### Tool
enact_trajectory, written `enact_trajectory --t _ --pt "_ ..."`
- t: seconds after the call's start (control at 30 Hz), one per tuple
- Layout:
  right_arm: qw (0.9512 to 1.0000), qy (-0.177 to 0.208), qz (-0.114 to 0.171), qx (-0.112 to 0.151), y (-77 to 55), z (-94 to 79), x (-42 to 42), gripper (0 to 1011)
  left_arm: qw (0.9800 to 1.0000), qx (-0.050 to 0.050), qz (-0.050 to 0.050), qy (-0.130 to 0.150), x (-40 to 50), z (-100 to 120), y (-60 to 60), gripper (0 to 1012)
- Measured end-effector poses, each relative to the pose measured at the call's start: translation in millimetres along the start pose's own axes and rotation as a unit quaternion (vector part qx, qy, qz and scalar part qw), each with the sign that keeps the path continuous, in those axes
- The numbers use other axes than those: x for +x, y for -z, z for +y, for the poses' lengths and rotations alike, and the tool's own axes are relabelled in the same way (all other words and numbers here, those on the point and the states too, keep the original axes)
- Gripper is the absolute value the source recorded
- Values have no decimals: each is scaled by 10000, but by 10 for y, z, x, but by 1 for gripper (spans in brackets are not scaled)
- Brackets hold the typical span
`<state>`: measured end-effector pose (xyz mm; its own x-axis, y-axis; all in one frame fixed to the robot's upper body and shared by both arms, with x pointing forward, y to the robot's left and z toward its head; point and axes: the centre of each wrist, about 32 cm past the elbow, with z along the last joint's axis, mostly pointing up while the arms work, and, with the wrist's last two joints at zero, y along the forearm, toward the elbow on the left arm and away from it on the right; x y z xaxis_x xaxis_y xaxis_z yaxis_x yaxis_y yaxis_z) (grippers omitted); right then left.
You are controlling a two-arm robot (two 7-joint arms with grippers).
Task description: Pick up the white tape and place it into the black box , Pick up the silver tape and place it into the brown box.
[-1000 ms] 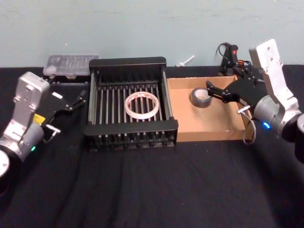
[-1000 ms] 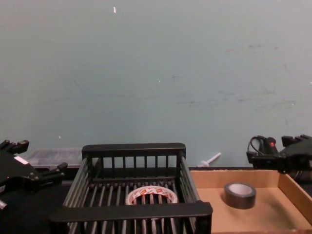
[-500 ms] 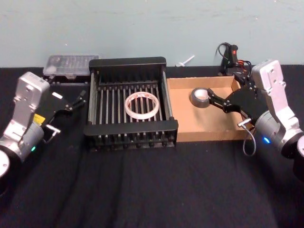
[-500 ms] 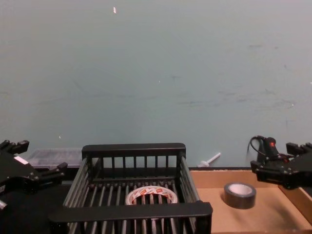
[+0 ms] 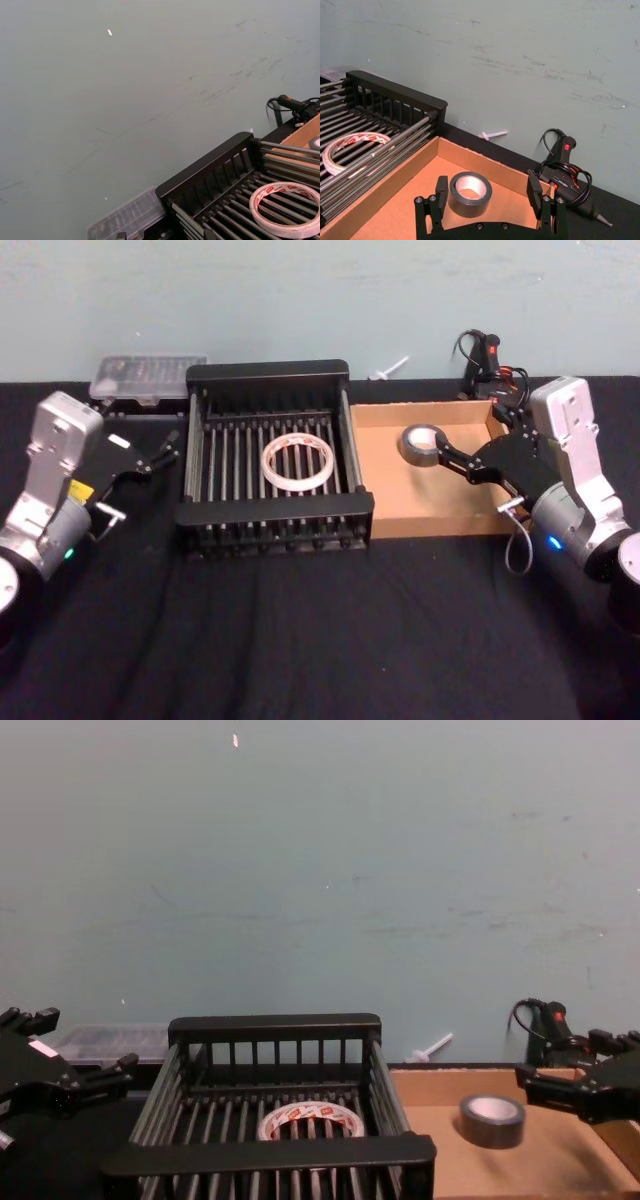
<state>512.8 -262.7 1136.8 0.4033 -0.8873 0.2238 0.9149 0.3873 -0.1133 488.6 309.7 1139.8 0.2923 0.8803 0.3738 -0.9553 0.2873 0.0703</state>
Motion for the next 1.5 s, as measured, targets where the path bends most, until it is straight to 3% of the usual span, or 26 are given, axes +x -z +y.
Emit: enact_trajectory --t 1.5 --pt "10000 -6 -10 10 -12 -4 4 1002 10000 0 1 0 0 0 0 1001"
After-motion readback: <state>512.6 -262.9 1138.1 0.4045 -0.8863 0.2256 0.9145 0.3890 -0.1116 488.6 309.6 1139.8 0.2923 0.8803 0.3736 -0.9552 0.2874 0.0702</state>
